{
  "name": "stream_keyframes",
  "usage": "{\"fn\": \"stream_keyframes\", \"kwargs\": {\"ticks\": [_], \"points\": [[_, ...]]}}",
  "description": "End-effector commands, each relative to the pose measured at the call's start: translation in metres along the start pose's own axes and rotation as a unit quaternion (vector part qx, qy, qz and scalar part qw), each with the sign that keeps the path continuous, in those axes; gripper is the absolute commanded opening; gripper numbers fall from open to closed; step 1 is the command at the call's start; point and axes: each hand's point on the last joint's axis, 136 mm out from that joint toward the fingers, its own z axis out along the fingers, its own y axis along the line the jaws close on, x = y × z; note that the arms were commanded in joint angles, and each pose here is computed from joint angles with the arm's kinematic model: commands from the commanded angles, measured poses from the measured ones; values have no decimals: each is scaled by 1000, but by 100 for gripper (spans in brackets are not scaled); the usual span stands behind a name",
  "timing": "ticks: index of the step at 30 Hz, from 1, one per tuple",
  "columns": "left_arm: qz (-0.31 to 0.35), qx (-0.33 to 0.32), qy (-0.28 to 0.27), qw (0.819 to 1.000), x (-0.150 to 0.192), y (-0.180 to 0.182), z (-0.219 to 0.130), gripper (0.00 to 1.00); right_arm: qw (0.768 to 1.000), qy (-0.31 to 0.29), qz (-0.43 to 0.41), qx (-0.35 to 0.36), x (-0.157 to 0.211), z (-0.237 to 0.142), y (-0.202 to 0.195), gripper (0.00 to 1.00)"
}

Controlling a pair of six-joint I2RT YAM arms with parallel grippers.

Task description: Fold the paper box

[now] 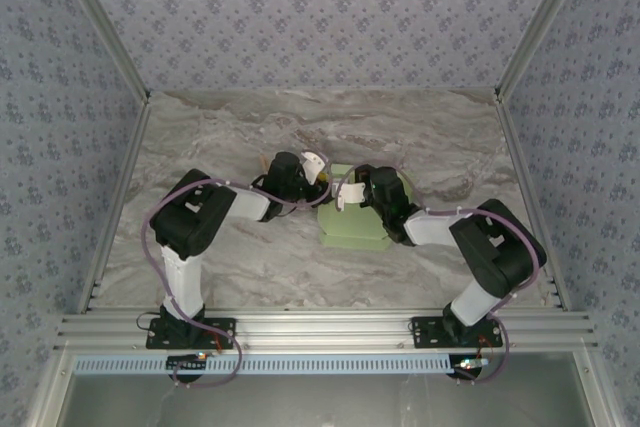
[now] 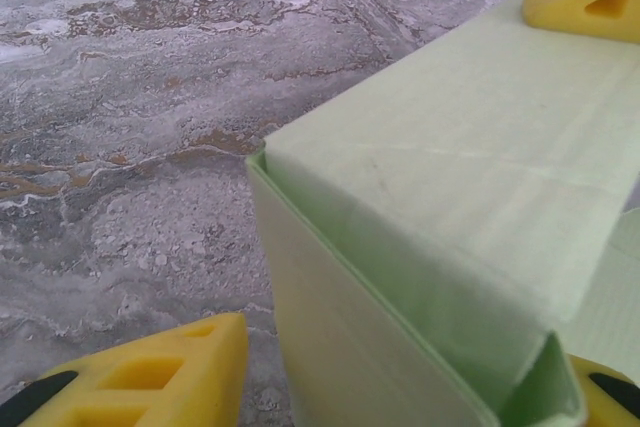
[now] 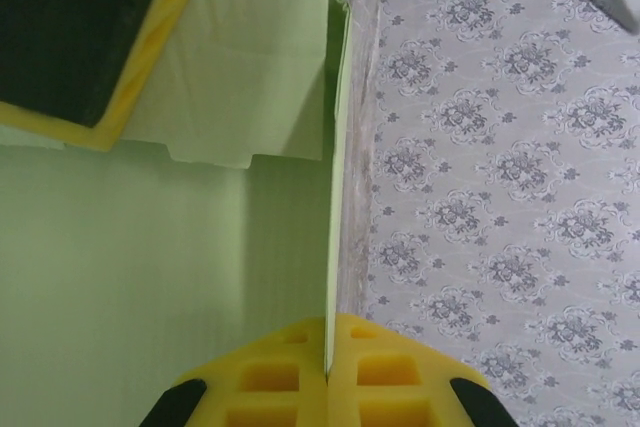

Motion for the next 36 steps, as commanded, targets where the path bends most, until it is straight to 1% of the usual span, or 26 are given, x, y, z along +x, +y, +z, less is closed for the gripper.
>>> {"fn": "stream_keyframes", "kwargs": {"ticks": [1,6,15,19,27,36], "points": [[3,-13,-11,1000,4,3,2,47,998,8,-34,-47,4,-1,37,0],[5,-16,-17,1000,2,4,0,45,998,8,-37,-42,2,-2,36,0],[7,-17,-20,1000,3,3,-2,43,999,3,-21,-29,-1,-4,20,0],[4,-22,-22,1000,1,5,-1,38,1000,1,-18,-23,-3,-5,14,0],[-22,-92,-12,995,3,24,3,35,999,-16,2,-28,-10,-11,10,0],[-43,-168,-25,985,-3,35,0,27,998,-13,15,-53,-9,-12,20,0]]}}
